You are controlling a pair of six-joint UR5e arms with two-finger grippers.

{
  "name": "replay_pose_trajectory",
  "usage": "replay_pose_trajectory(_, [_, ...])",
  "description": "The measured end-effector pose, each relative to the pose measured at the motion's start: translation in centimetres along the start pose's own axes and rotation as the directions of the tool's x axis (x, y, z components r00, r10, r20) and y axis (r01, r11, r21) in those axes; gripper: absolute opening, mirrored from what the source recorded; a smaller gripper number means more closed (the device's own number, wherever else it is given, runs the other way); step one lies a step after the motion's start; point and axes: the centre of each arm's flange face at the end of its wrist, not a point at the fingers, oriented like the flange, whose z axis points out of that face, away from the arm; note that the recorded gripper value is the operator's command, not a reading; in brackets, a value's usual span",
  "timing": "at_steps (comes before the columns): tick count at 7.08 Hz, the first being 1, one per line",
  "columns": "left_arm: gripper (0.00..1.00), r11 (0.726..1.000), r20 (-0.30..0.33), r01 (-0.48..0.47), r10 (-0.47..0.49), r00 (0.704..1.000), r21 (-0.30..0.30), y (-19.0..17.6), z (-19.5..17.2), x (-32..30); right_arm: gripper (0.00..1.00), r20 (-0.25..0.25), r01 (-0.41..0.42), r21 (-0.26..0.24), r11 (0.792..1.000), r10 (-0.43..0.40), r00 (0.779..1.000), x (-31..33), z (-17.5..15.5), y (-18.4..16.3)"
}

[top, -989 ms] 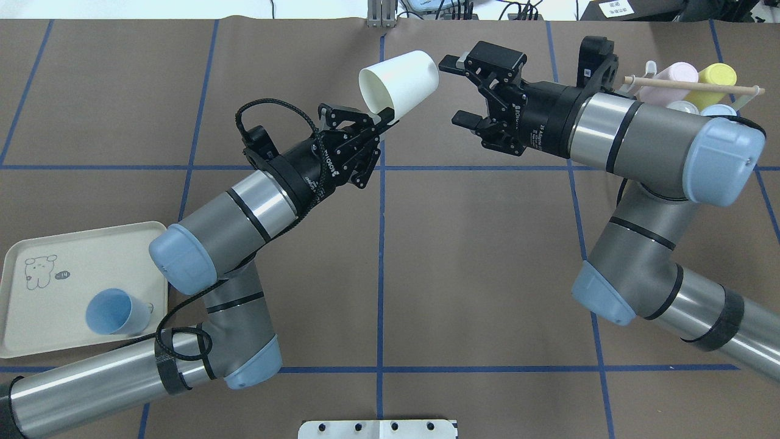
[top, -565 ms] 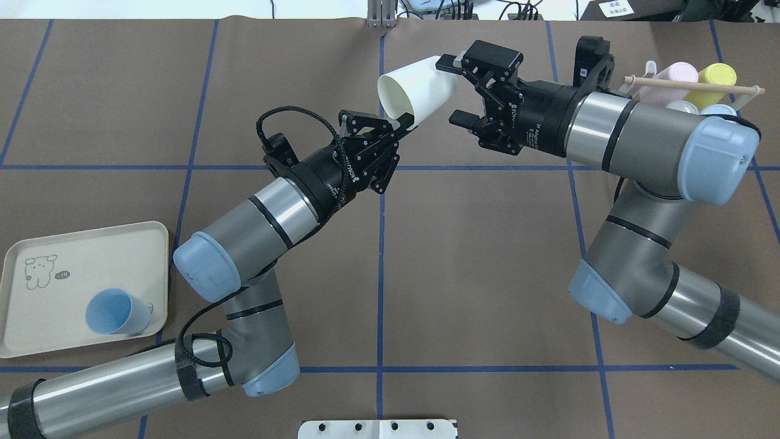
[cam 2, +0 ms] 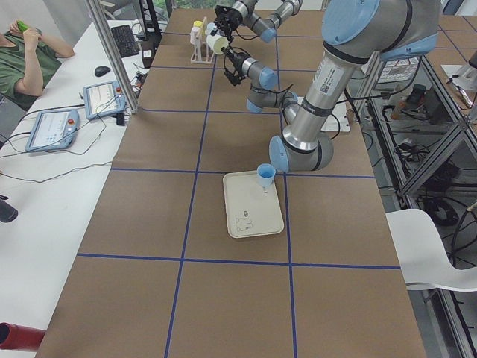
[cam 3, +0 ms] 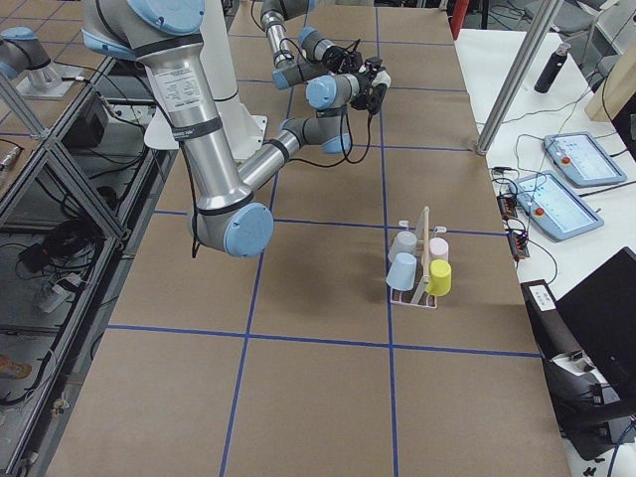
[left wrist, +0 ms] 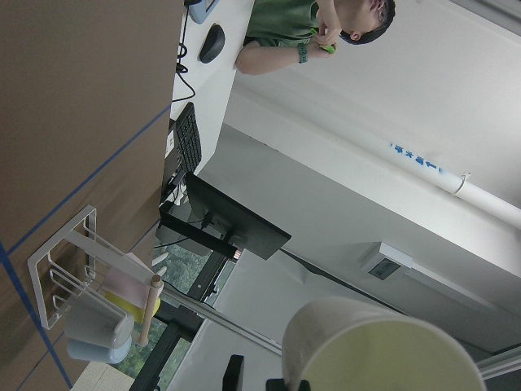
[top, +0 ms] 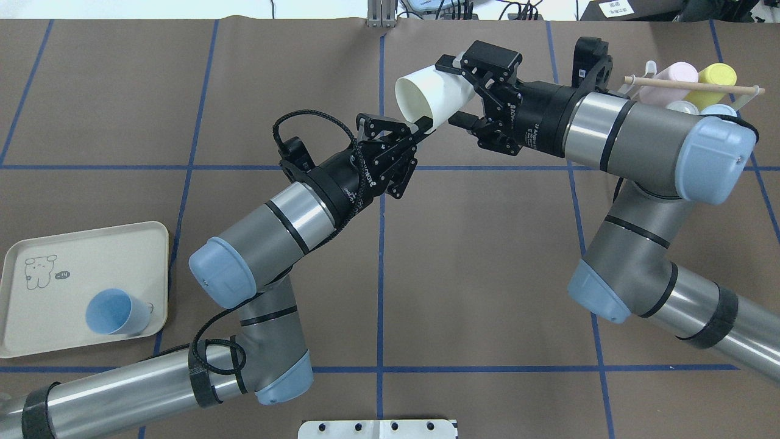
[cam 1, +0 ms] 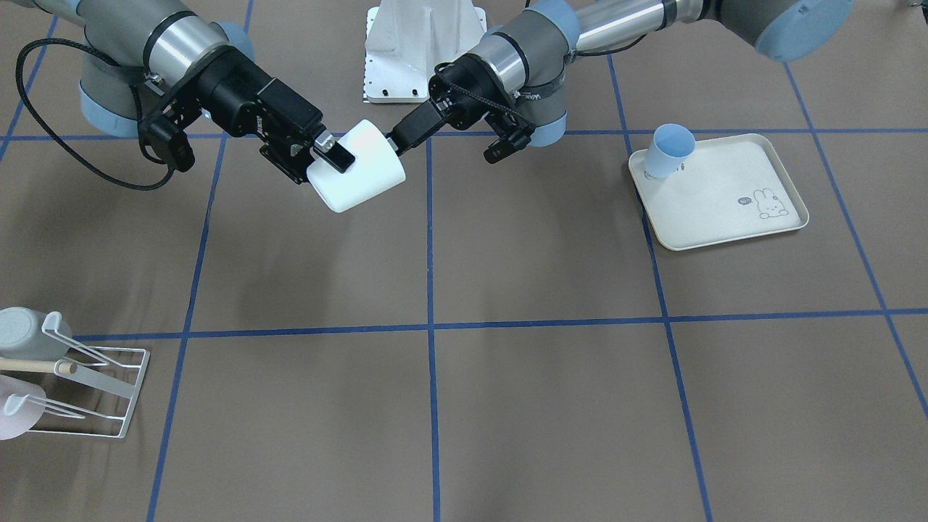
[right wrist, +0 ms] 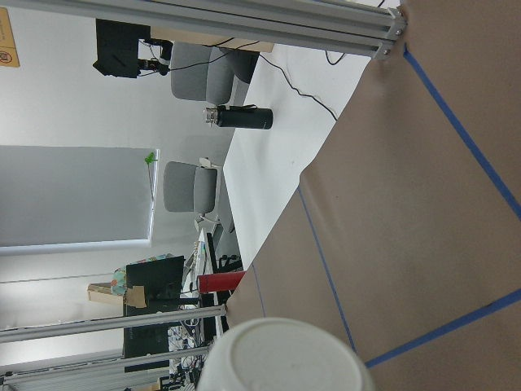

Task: Transfer IKEA cup to right arm and place on rack

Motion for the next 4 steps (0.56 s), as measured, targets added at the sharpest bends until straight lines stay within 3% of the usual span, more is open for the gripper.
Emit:
replay_pose_trajectory(1, [0.00, 1.000, 0.004, 0.003, -0.003, 1.000, -0.002, 0.24, -0.01, -0.26, 0.46, 0.000, 0.000, 0.001, 1.000, 0.000, 1.000, 0.01, 0.04, -0.01])
replay_pose_trajectory(2, [0.10, 1.000, 0.006, 0.004, -0.004, 1.000, -0.003, 0.35, -0.02, -0.41, 0.00, 0.000, -0.001, 0.004, 1.000, 0.001, 1.000, 0.04, 0.09, -0.07])
replay_pose_trajectory(3, [0.89, 1.000, 0.008, 0.005, -0.005, 1.000, -0.005, 0.45, -0.05, -0.52, 0.00, 0.001, -0.003, 0.010, 1.000, 0.003, 1.000, 0.10, 0.15, -0.17])
replay_pose_trajectory(4, [1.00, 1.000, 0.009, 0.004, -0.004, 1.000, -0.008, 0.56, -0.12, -0.59, 0.00, 0.001, -0.003, 0.013, 1.000, 0.003, 1.000, 0.13, 0.19, -0.21])
